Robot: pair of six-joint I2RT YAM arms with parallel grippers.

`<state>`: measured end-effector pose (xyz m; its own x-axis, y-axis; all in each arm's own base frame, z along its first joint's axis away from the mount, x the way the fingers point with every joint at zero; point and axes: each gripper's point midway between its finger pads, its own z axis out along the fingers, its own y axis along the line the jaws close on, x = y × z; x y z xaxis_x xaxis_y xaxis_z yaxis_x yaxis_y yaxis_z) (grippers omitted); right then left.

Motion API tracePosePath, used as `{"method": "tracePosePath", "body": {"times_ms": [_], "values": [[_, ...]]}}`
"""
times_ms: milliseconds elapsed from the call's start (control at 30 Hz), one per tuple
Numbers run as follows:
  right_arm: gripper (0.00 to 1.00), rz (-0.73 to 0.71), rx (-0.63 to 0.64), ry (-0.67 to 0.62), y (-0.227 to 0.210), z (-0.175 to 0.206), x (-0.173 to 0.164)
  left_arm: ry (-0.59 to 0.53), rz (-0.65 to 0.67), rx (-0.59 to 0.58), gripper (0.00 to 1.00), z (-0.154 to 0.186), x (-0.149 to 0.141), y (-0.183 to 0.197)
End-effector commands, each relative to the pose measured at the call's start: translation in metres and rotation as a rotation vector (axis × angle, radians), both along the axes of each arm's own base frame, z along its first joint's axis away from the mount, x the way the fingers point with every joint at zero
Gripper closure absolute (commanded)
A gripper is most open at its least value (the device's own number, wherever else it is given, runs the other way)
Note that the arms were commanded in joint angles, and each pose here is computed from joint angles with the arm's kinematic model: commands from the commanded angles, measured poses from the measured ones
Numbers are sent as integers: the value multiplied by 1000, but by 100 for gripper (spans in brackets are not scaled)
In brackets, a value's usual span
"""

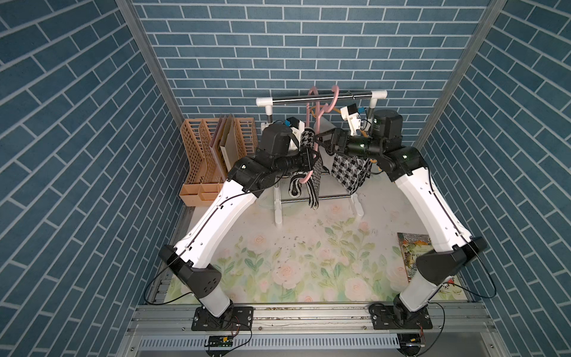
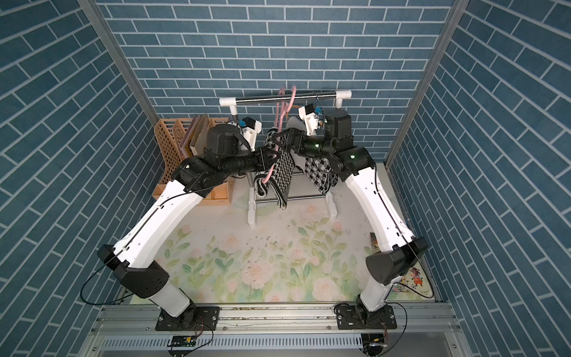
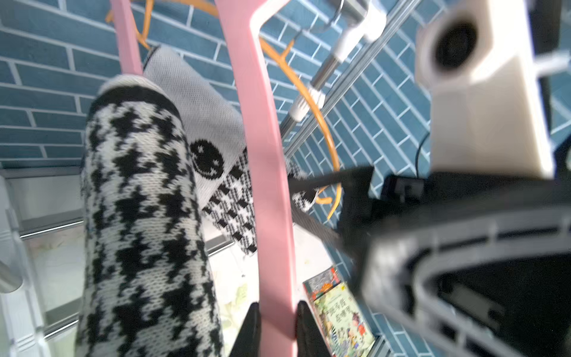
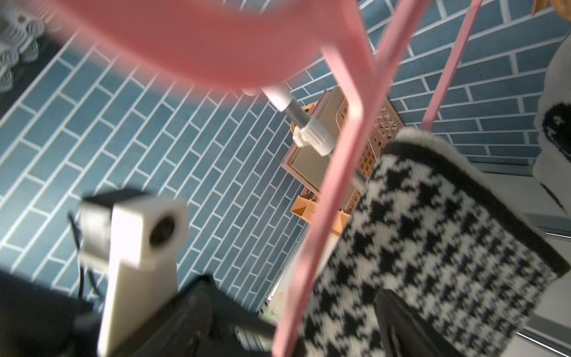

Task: Hang the scarf on the hanger
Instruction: Place the hanger at the clothesline.

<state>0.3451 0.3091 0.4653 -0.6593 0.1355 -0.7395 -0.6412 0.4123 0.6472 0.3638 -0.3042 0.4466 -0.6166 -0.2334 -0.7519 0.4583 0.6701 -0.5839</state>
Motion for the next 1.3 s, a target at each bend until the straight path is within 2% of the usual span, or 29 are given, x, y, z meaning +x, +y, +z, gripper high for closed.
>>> {"method": "tracePosePath", "body": {"times_ms": [0, 167, 333, 467, 667, 867, 1167, 1200, 1233, 1267], "values": [[3, 37, -2, -198, -14, 3, -33, -117, 2, -210, 100, 58, 9, 9], [0, -7, 12, -313, -42, -10, -68, -111, 28, -260, 100, 63, 23, 15], [0, -28, 3, -319, -53, -21, -81, -74, 44, -302, 100, 58, 39, 16], [0, -35, -2, -284, -55, -29, -83, -15, 46, -350, 100, 48, 51, 11], [0, -44, 14, -275, -56, -28, -84, 59, 67, -405, 100, 11, 49, 13], [0, -39, 6, -259, -57, -34, -86, 100, 82, -411, 100, -13, 45, 18], [0, -41, 1, -244, -58, -39, -88, 162, 89, -423, 100, -40, 65, 26], [0, -44, -1, -241, -59, -41, -87, 166, 86, -420, 97, -43, 66, 26], [0, -46, -5, -238, -59, -42, -88, 168, 81, -415, 84, -46, 67, 26], [0, -52, -12, -233, -60, -46, -87, 166, 77, -405, 62, -49, 66, 27]]}}
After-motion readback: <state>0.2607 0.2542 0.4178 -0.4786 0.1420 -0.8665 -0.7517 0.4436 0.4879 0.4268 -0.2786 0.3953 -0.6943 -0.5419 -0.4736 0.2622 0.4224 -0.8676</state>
